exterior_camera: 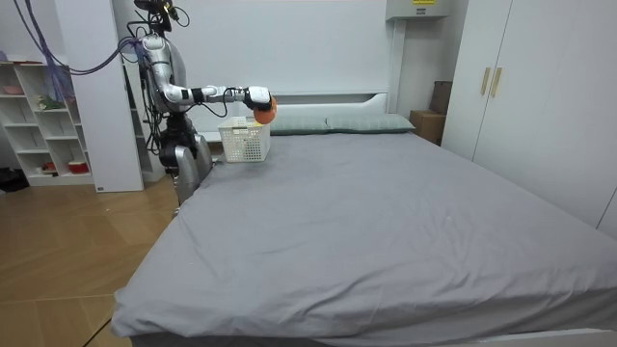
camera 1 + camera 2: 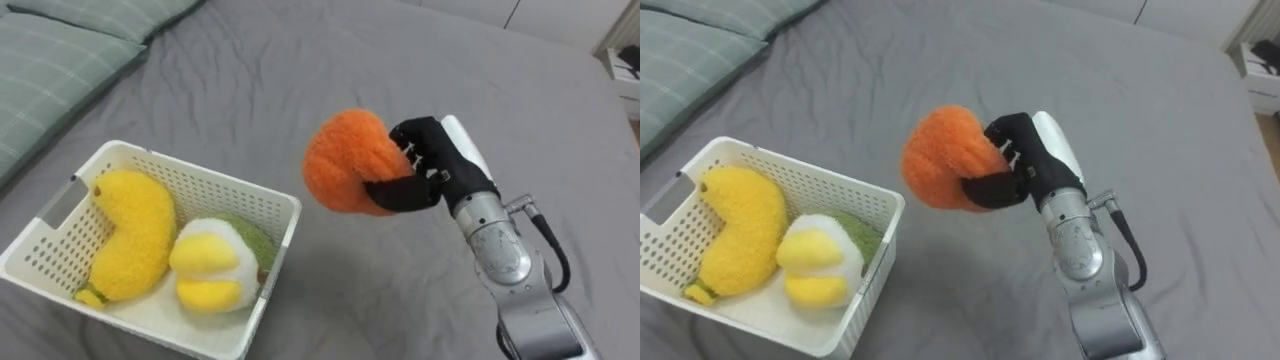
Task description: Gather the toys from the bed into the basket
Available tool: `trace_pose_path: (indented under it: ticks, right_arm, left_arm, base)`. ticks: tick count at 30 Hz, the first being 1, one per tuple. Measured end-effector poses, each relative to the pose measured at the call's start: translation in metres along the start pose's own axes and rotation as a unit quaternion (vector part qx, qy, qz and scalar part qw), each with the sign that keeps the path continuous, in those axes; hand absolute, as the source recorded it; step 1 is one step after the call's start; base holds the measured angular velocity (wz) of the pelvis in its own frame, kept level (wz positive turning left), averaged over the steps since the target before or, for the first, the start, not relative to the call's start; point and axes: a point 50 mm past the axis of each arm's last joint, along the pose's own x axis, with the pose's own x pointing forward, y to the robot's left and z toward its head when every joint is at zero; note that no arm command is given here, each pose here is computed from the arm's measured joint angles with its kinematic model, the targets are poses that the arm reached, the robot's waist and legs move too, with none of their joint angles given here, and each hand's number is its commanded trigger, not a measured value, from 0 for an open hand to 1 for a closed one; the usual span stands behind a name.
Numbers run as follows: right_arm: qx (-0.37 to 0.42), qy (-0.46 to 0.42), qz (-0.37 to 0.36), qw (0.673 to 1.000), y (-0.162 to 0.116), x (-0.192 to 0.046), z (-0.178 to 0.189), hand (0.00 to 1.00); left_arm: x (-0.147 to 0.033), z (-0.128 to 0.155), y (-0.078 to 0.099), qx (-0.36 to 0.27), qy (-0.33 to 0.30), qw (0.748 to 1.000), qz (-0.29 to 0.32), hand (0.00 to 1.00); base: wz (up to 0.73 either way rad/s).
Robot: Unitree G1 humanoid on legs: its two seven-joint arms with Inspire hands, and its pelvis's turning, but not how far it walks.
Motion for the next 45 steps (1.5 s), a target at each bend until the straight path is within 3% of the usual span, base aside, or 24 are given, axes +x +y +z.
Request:
trace_pose_path:
  ticks: [13, 14, 15, 16, 17, 18, 24, 45]
  right_arm:
    - [-0.022, -0.079, 0.061, 0.995, 0.013, 0.012, 0.047, 0.99]
    - [-0.036, -0.085, 0.071, 0.993, 0.017, 0.014, 0.053, 0.92]
    - [-0.041, -0.091, 0.08, 0.992, 0.021, 0.015, 0.057, 0.76]
    - [-0.041, -0.095, 0.086, 0.991, 0.024, 0.015, 0.059, 0.53]
    - [-0.039, -0.101, 0.097, 0.989, 0.029, 0.015, 0.063, 0.04]
    - [-0.04, -0.105, 0.109, 0.988, 0.034, 0.014, 0.066, 0.0]
    - [-0.037, -0.12, 0.158, 0.979, 0.053, 0.011, 0.072, 0.0]
    - [-0.045, -0.083, 0.226, 0.97, 0.075, 0.007, 0.063, 0.0]
  left_arm:
    - [0.001, -0.003, -0.001, 0.007, 0.016, 1.0, -0.001, 0.0]
    - [0.001, -0.002, -0.002, 0.008, 0.016, 1.0, -0.002, 0.0]
    - [0.001, -0.002, -0.002, 0.008, 0.015, 1.0, -0.006, 0.0]
    - [0.001, -0.001, -0.003, 0.009, 0.014, 1.0, -0.007, 0.0]
    - [0.001, 0.0, -0.003, 0.011, 0.013, 1.0, -0.008, 0.0]
    - [0.001, 0.001, -0.004, 0.015, 0.011, 1.0, -0.009, 0.0]
    - [0.002, 0.007, -0.007, 0.035, 0.002, 0.999, -0.015, 0.0]
    - [0.002, 0.021, -0.012, 0.052, -0.015, 0.998, -0.026, 0.0]
  base:
    - [0.03]
    - [0.0]
    - [0.0]
    - [0.04]
    - [0.08]
    - [0.09]
    - [0.11]
    - [0.04]
